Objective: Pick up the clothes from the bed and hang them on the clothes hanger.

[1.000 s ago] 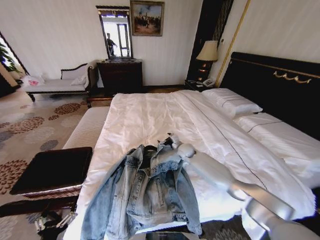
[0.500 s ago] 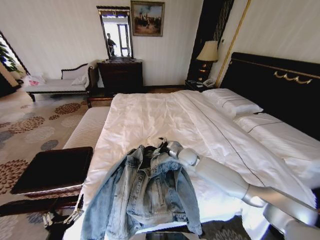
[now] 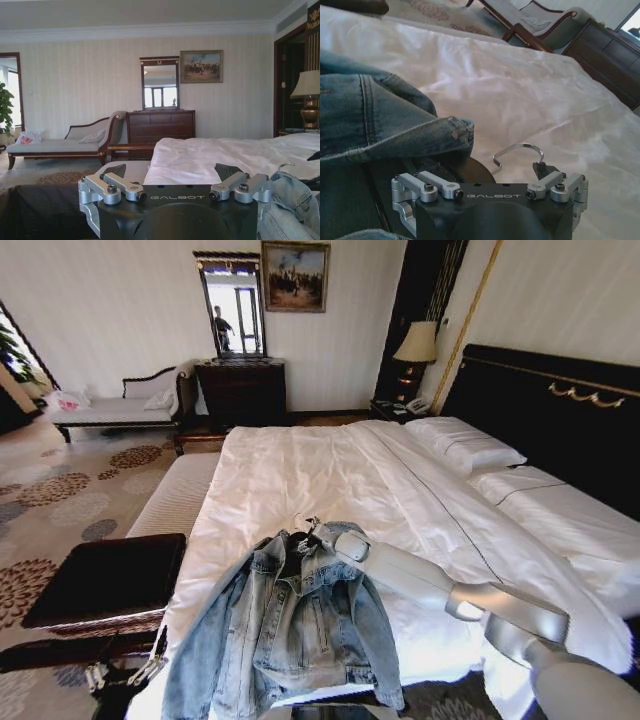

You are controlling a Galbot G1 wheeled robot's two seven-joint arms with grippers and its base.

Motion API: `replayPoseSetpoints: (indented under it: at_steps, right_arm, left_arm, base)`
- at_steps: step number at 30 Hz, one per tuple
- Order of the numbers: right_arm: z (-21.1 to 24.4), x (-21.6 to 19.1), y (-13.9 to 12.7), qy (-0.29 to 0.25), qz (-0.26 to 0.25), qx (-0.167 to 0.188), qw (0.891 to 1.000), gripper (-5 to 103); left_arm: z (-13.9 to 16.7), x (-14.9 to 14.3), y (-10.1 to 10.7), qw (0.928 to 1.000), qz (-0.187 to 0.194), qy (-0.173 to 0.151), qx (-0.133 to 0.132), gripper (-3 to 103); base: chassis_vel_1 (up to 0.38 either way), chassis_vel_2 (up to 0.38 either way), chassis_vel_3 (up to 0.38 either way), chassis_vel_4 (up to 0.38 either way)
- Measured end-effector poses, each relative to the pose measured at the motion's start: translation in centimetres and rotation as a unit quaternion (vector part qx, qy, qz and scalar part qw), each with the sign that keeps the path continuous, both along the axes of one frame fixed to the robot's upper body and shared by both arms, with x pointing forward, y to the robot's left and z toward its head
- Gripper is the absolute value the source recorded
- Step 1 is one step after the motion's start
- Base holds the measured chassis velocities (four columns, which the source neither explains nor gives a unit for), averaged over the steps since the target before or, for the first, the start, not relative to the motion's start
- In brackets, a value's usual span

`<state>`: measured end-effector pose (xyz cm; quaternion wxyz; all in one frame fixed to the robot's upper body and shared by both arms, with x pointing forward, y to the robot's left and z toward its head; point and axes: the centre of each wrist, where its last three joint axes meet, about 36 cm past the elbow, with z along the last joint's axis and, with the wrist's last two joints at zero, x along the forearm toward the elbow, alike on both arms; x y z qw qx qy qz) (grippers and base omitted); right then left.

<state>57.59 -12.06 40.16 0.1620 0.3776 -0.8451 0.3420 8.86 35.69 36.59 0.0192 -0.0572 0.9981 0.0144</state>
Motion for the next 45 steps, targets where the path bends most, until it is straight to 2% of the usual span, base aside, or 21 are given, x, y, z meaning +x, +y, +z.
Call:
replayPoseSetpoints:
  at_steps: [6,14,15,17,21,24,25,28,31,35,39,45]
  right_arm:
    - [-0.5,0.6,0.0,0.012,-0.003,-0.017,1.0,100]
    - [-2.1,2.4,2.8,0.02,0.003,-0.045,0.999,102]
    - [-2.3,2.7,3.2,0.021,0.002,-0.048,0.999,97]
    - [-2.4,2.8,3.5,0.022,0.001,-0.048,0.999,97]
    - [-2.4,3.4,3.5,0.025,-0.003,-0.053,0.998,76]
    - [-2.5,3.5,3.3,0.028,-0.004,-0.054,0.998,76]
    - [-2.6,3.6,3.2,0.032,-0.007,-0.053,0.998,65]
    - [-3.0,3.8,3.2,0.051,-0.021,-0.049,0.997,50]
    - [-3.2,3.9,3.4,0.055,-0.026,-0.047,0.997,44]
    - [-3.2,4.0,3.5,0.055,-0.026,-0.046,0.997,44]
    - [-3.4,4.1,3.7,0.015,-0.021,-0.048,0.999,43]
    - [-4.6,4.0,3.6,-0.074,0.003,-0.077,0.994,41]
  left_arm:
    - [-0.1,-0.1,-0.2,1.0,0.003,0.0,-0.004,100]
    - [0.1,-0.1,-0.4,0.9999,0.006,-0.004,-0.008,100]
    - [0.1,-0.1,-0.5,0.9999,0.006,-0.003,-0.008,100]
    - [0.1,-0.1,-0.6,0.9999,0.005,-0.003,-0.009,100]
    - [0.0,0.0,-0.8,0.9999,0.002,-0.001,-0.01,100]
    - [0.0,0.0,-0.8,0.9999,0.002,0.0,-0.011,100]
    - [0.0,0.0,-0.9,0.9999,0.002,0.0,-0.012,100]
    - [0.0,0.1,-1.1,0.9999,0.0,0.001,-0.013,100]
    - [0.0,0.1,-1.2,0.9999,0.0,0.002,-0.014,100]
    - [0.0,0.1,-1.2,0.9999,0.001,0.002,-0.014,100]
    - [0.0,0.1,-1.2,0.9999,0.002,0.002,-0.013,100]
    - [0.0,0.1,-1.1,0.9999,0.003,0.001,-0.013,100]
  base:
    - [0.0,0.0,0.0,0.0]
    - [0.0,0.0,0.0,0.0]
    - [0.0,0.0,0.0,0.0]
    - [0.0,0.0,0.0,0.0]
    - [0.0,0.0,0.0,0.0]
    - [0.0,0.0,0.0,0.0]
    - [0.0,0.0,0.0,0.0]
    - [0.0,0.0,0.0,0.0]
    - [0.0,0.0,0.0,0.0]
    - [0.0,0.0,0.0,0.0]
    - [0.0,0.0,0.0,0.0]
    - [0.0,0.0,0.0,0.0]
